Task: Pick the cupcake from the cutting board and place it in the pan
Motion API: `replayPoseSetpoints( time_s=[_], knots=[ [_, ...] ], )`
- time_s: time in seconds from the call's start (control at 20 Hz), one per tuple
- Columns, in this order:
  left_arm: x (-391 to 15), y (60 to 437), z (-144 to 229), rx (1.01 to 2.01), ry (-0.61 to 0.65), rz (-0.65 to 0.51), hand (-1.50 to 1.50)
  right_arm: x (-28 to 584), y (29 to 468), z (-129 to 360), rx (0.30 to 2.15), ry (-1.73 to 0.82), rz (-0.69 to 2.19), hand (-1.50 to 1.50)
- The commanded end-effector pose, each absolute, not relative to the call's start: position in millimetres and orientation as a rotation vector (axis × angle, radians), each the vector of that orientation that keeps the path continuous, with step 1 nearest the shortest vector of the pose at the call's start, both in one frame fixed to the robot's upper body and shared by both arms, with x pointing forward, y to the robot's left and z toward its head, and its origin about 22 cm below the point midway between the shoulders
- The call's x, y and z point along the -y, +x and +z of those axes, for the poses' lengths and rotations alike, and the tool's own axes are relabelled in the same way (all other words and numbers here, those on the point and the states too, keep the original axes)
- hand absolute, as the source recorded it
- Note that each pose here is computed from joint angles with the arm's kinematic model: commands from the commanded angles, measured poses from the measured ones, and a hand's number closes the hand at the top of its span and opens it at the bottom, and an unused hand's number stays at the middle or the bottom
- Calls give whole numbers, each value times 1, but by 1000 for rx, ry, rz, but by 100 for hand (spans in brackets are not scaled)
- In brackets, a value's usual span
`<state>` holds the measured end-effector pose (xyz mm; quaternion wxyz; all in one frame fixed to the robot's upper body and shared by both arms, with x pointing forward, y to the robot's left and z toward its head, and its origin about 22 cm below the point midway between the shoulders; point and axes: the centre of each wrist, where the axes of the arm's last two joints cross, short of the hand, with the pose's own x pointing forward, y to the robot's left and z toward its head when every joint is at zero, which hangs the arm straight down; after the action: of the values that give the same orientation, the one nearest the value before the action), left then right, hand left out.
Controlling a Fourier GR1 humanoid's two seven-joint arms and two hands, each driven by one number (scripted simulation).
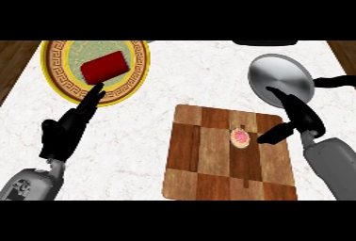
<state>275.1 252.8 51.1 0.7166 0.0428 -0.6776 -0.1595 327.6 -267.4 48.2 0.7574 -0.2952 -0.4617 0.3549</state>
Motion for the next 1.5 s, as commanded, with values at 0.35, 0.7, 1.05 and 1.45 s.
replayPoseSetpoints(
  time_s=[0.35, 0.7, 1.05, 1.45],
  knots=[
    [-252, 277, 58, 1501, 75, -360, 0, 204, 385, 97, 494, -490, 1156, -150],
    [-239, 275, 46, 1512, 96, -352, 0, 139, 381, 96, 399, -459, 1202, -150],
    [-251, 280, 48, 1493, 95, -341, 0, 140, 376, 78, 348, -524, 1232, -150],
    [-255, 267, 50, 1492, 101, -361, 0, 163, 353, 74, 314, -546, 1268, -150]
  ],
)
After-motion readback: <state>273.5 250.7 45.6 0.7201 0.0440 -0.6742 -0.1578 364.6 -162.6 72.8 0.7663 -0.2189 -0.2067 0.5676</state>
